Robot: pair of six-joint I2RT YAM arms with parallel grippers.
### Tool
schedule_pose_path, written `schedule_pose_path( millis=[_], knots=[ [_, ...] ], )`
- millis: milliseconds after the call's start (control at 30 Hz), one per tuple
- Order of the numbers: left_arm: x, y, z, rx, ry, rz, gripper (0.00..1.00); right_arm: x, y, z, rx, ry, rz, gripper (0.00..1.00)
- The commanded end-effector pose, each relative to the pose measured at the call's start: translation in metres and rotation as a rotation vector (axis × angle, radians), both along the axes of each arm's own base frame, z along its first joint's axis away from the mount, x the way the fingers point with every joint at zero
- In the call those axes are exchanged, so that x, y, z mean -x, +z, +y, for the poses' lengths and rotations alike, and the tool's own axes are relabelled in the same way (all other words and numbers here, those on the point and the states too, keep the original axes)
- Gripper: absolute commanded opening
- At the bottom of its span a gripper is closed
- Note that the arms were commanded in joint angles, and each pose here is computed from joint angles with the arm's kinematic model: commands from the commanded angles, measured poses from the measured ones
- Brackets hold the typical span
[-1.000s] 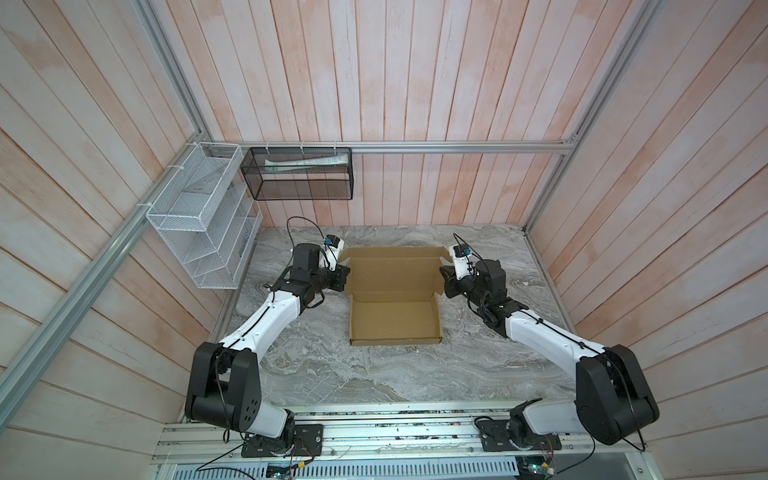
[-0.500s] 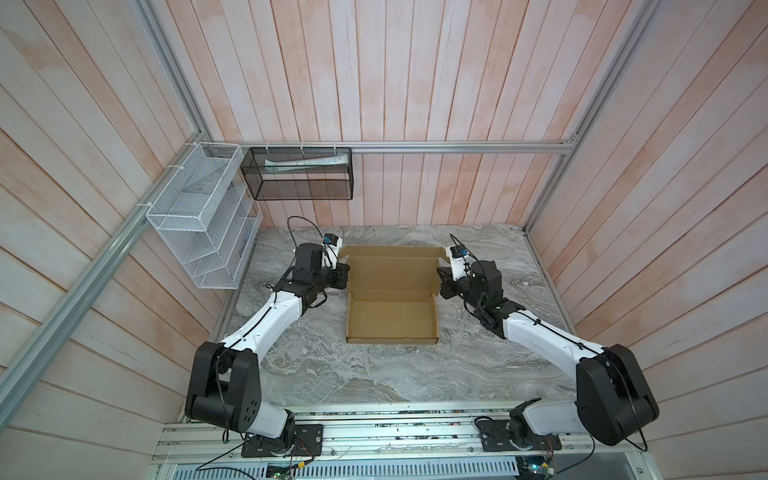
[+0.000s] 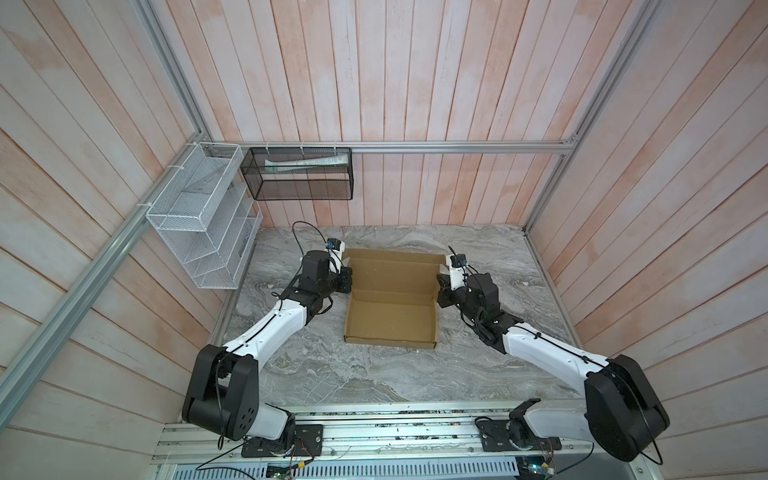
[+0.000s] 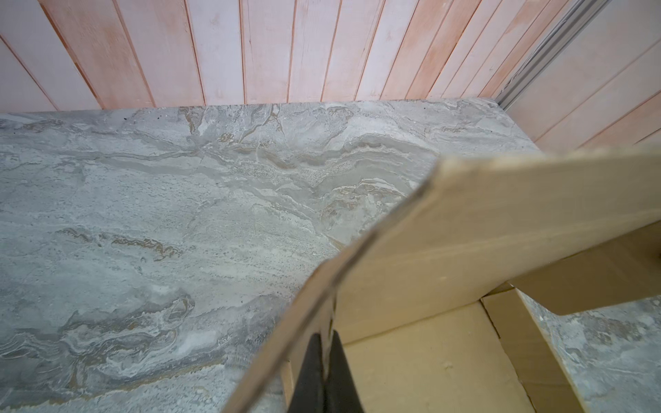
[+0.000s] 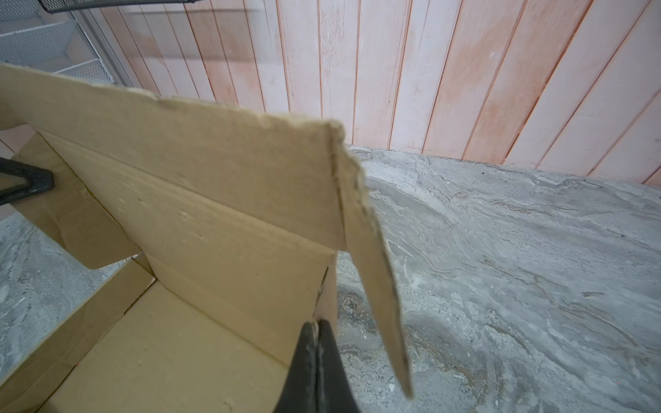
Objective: Fold the paper box
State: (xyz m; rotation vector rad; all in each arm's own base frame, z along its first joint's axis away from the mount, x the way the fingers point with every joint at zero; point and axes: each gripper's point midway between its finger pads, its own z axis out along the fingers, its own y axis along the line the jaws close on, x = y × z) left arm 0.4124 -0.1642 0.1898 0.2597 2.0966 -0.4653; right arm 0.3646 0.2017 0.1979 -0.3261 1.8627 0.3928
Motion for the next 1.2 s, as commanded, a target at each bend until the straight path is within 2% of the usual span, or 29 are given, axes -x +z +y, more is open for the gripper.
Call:
schedule_pose_path(
  millis=[0,1167],
  knots=[
    [0.005,0.012,-0.008,0.048,-0.009,-0.051,0.0,0.01,0.0,0.006,-0.04,0.012,-0.006,0.04],
    [0.057,-0.026,0.002,0.07,0.026,-0.036,0.0,0.061,-0.035,0.016,-0.055,-0.024,0.025,0.04]
  ],
)
